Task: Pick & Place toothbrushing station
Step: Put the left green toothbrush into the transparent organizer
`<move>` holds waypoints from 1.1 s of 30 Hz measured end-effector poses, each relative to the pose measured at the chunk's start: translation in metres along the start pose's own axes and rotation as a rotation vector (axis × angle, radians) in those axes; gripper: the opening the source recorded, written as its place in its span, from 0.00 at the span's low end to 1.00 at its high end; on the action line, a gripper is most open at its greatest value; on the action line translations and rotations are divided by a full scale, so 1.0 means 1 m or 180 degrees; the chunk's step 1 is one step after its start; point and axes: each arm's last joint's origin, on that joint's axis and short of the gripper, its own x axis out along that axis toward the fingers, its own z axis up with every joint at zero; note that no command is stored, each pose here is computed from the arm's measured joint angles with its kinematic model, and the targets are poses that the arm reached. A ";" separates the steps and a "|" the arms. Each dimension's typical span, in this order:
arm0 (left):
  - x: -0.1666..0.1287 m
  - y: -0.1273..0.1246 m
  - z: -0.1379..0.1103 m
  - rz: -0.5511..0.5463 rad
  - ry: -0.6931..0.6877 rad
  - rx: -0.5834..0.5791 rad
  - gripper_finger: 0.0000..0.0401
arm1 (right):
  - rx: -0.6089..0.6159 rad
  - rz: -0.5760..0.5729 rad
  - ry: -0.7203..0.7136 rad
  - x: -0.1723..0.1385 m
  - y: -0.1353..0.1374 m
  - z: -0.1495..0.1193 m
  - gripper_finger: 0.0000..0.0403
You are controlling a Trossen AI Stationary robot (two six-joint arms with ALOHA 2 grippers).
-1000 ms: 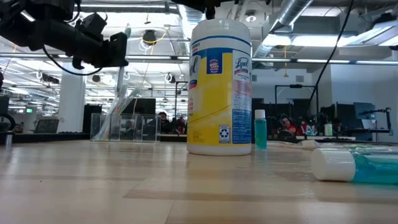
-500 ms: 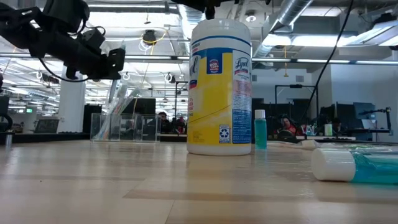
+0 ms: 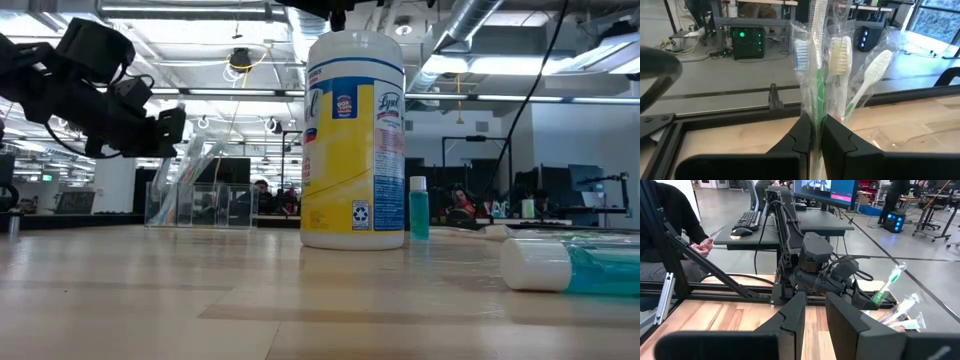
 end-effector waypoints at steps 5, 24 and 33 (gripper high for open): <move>-0.001 0.002 -0.003 -0.0011 -0.0036 -0.0046 0.03 | 0.0000 -0.0001 0.0000 0.000 0.000 0.000 0.17; -0.003 0.006 -0.009 -0.0038 -0.0093 -0.0055 0.04 | 0.0002 -0.0005 0.0000 0.000 0.000 0.000 0.17; -0.002 0.006 -0.012 -0.0042 -0.0046 -0.0044 0.14 | 0.0002 -0.0004 0.0001 0.000 0.000 0.000 0.17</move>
